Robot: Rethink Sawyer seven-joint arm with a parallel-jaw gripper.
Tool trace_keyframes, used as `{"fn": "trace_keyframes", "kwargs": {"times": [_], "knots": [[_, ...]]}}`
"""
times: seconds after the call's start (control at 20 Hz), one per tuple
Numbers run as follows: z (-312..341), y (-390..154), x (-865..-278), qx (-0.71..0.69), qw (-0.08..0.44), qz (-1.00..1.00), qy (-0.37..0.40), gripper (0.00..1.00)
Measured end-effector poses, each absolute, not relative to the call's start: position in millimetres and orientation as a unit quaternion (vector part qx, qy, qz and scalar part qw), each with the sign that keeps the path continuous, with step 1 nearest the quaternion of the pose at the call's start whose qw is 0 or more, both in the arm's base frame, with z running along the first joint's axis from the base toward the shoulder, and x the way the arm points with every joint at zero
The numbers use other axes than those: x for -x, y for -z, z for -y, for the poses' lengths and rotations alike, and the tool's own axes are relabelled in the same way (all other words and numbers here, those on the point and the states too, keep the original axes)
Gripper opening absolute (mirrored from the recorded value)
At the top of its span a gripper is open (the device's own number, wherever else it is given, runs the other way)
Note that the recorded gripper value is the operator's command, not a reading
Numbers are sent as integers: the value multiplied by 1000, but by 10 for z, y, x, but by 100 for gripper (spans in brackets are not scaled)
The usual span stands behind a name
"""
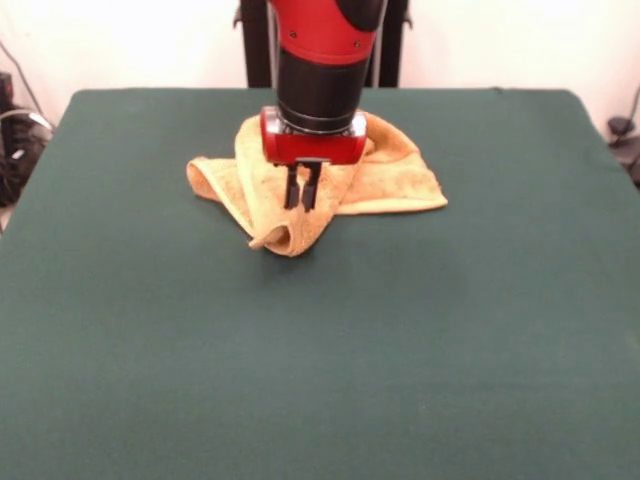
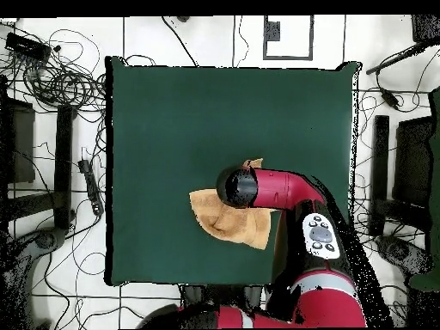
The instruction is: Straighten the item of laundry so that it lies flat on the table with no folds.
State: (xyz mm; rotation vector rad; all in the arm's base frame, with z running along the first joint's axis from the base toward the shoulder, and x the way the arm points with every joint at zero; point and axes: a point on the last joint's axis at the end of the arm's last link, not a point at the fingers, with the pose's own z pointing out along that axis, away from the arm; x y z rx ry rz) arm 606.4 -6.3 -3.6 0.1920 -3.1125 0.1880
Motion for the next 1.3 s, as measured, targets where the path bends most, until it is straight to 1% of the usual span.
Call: {"fn": "trace_keyframes", "kwargs": {"times": [0.35,0.9,1.3], "knots": [[73,88,-6111,-58,8,997,-59,0],[104,407,-6394,-49,7,997,-56,0],[101,430,-6625,-36,76,995,-52,0]]}}
